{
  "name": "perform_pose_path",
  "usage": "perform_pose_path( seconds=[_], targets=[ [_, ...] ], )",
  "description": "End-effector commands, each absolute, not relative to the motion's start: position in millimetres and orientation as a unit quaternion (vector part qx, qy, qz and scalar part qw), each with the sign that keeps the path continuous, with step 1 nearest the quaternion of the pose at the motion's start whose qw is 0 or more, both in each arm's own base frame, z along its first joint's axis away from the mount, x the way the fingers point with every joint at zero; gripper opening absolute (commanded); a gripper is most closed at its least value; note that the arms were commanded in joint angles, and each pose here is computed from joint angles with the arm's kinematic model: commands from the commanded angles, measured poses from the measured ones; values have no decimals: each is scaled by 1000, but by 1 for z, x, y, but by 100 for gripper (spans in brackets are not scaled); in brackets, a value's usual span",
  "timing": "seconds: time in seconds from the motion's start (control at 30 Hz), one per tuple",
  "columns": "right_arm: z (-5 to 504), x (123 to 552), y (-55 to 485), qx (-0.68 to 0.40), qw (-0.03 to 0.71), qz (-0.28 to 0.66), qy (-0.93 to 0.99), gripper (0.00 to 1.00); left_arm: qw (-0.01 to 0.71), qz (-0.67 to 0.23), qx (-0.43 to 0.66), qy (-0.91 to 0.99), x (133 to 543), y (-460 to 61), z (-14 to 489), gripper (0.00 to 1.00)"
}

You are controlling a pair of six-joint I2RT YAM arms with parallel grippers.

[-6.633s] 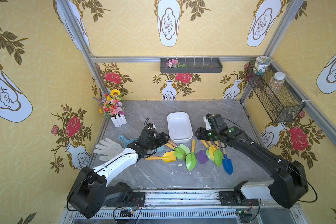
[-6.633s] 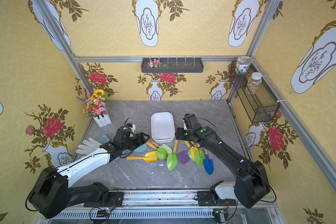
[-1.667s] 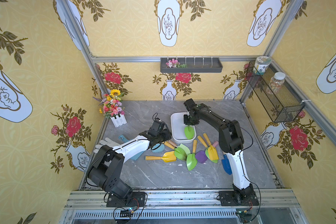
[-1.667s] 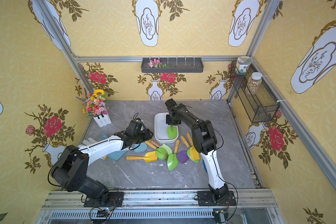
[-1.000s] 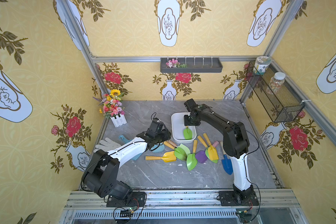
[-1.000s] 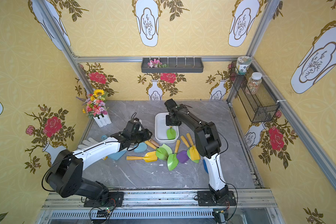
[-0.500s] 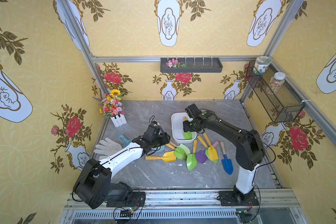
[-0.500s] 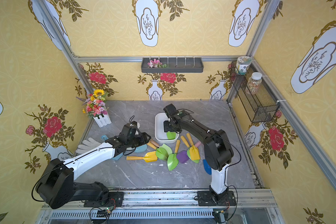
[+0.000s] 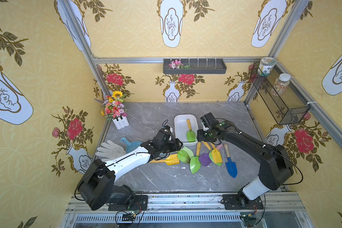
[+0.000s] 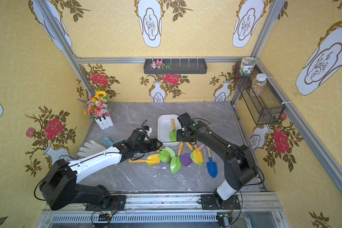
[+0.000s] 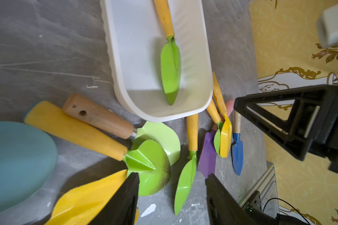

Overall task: Put the shovel into the storage box
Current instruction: Pick up the shovel from the center of the board.

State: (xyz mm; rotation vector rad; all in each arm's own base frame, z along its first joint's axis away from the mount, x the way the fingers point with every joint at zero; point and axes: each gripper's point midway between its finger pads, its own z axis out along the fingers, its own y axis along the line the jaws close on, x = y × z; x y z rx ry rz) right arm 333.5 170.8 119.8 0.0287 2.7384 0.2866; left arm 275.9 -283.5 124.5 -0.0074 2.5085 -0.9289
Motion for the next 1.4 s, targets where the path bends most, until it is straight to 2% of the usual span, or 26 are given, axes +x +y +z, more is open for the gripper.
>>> perform_pose_path(
  seconds=[0.0, 0.3, 0.73, 1.1, 1.37],
  targets=[
    [118, 333, 151, 41, 195, 109, 974, 63, 231, -358, 9, 905, 277, -298, 129, 59],
    [92, 329, 104, 77, 170, 87, 979, 60, 217, -362, 25, 906, 274, -317, 122, 59],
    [54, 339, 100, 77, 134, 79, 985, 51, 203, -365, 34, 908, 266, -326, 114, 59],
    [32, 343, 101, 69, 110, 71, 989, 47, 198, -359, 30, 911, 267, -326, 107, 59],
    [24, 345, 102, 66, 102, 71, 990, 39, 199, -358, 28, 912, 267, -325, 107, 59]
  ],
)
